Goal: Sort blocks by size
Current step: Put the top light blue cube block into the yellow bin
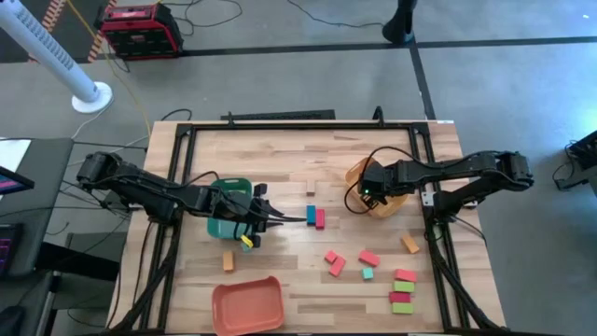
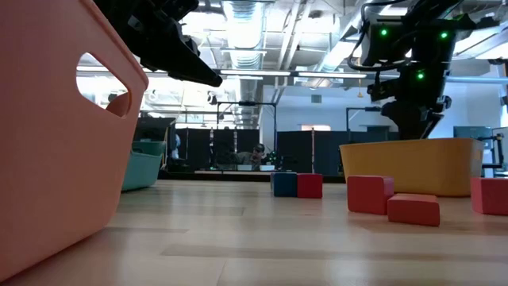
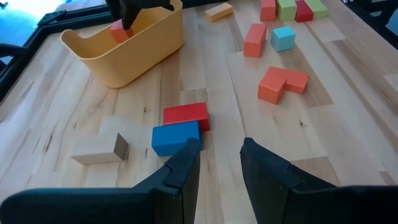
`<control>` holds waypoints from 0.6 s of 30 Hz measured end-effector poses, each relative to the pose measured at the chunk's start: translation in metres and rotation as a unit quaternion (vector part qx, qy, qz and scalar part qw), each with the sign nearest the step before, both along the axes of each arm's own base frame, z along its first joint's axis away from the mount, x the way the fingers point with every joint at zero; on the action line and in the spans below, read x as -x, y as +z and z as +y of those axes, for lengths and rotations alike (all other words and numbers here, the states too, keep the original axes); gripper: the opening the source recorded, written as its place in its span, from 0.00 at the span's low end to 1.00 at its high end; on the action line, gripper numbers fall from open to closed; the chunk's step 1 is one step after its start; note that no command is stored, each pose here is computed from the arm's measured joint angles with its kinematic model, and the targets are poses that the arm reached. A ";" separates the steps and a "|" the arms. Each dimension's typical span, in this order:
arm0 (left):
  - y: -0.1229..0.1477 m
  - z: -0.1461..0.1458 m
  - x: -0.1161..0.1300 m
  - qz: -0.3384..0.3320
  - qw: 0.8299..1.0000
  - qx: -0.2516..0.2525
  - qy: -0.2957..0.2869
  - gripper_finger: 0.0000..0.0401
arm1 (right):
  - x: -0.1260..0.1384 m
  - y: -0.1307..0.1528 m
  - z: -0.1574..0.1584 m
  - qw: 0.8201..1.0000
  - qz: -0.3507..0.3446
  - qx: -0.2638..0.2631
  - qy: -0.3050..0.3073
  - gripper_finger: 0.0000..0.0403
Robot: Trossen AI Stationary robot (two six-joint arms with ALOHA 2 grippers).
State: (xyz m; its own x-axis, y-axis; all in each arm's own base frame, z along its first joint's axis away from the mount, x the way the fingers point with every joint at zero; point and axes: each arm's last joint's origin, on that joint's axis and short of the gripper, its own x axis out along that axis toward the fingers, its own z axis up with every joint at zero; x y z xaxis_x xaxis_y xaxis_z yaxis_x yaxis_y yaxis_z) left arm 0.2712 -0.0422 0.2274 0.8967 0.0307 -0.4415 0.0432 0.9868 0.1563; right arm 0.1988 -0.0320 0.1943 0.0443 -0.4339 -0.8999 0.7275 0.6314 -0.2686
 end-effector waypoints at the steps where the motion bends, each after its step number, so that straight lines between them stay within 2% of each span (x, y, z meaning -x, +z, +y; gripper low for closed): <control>1: 0.000 0.000 0.000 0.000 1.000 0.000 0.000 0.27 | 0.000 0.000 0.000 1.000 -0.001 0.000 0.001 0.49; 9: -0.004 0.000 0.002 0.023 1.000 -0.008 -0.002 0.27 | -0.001 0.008 0.000 1.000 -0.025 0.007 0.006 0.54; 18: -0.013 0.001 0.008 0.077 0.997 -0.018 -0.003 0.27 | -0.001 0.033 0.005 0.995 -0.095 0.018 0.037 0.54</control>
